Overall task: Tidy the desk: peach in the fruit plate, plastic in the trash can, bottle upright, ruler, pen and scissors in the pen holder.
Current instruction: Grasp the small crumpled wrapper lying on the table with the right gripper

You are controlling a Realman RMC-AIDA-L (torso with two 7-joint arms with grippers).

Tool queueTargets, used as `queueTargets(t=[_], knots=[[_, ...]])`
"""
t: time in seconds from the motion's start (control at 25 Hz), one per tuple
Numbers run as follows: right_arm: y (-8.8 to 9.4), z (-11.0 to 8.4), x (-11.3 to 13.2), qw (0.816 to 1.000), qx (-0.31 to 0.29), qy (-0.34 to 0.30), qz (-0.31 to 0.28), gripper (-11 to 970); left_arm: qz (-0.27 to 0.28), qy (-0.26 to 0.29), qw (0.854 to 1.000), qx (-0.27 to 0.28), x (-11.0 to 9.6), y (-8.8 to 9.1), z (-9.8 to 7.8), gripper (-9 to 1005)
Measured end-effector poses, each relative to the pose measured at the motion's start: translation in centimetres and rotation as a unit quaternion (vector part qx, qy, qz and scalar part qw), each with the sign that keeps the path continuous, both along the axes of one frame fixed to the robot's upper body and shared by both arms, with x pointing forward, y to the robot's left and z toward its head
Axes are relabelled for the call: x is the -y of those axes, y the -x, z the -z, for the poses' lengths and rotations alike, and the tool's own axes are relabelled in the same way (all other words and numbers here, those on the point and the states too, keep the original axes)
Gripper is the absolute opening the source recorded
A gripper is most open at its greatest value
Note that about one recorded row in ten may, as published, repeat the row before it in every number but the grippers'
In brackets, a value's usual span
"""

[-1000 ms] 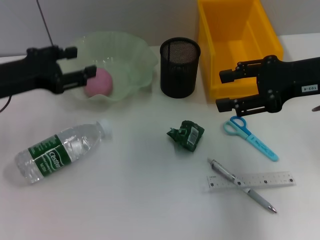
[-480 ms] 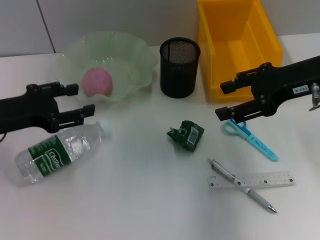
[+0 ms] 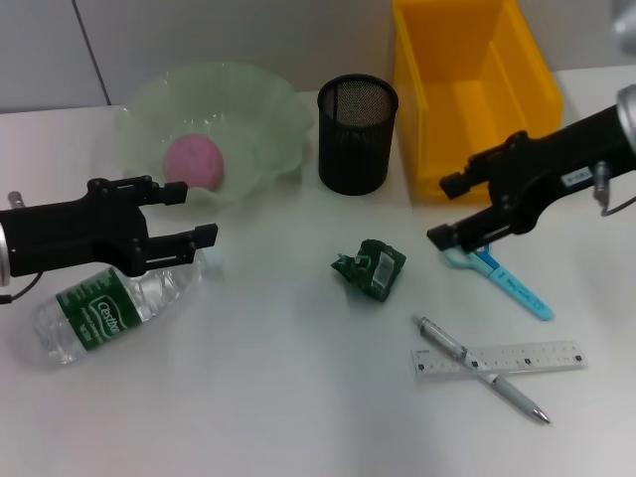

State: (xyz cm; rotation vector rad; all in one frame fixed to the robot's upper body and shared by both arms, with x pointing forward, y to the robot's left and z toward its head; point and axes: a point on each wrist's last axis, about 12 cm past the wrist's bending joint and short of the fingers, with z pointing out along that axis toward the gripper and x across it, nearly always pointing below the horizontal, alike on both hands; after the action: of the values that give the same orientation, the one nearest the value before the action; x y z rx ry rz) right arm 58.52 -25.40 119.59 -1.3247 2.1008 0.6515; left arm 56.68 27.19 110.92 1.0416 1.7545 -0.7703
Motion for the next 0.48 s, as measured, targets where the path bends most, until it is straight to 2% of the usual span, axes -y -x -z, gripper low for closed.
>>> queueTargets(t=[0.48], knots=[[-1.1,1.2,-2.1,0.999,-0.007,0.047,0.01,752,-0.022,-0.001,1.0,0.005,0.1,-0.4,0.2,696]])
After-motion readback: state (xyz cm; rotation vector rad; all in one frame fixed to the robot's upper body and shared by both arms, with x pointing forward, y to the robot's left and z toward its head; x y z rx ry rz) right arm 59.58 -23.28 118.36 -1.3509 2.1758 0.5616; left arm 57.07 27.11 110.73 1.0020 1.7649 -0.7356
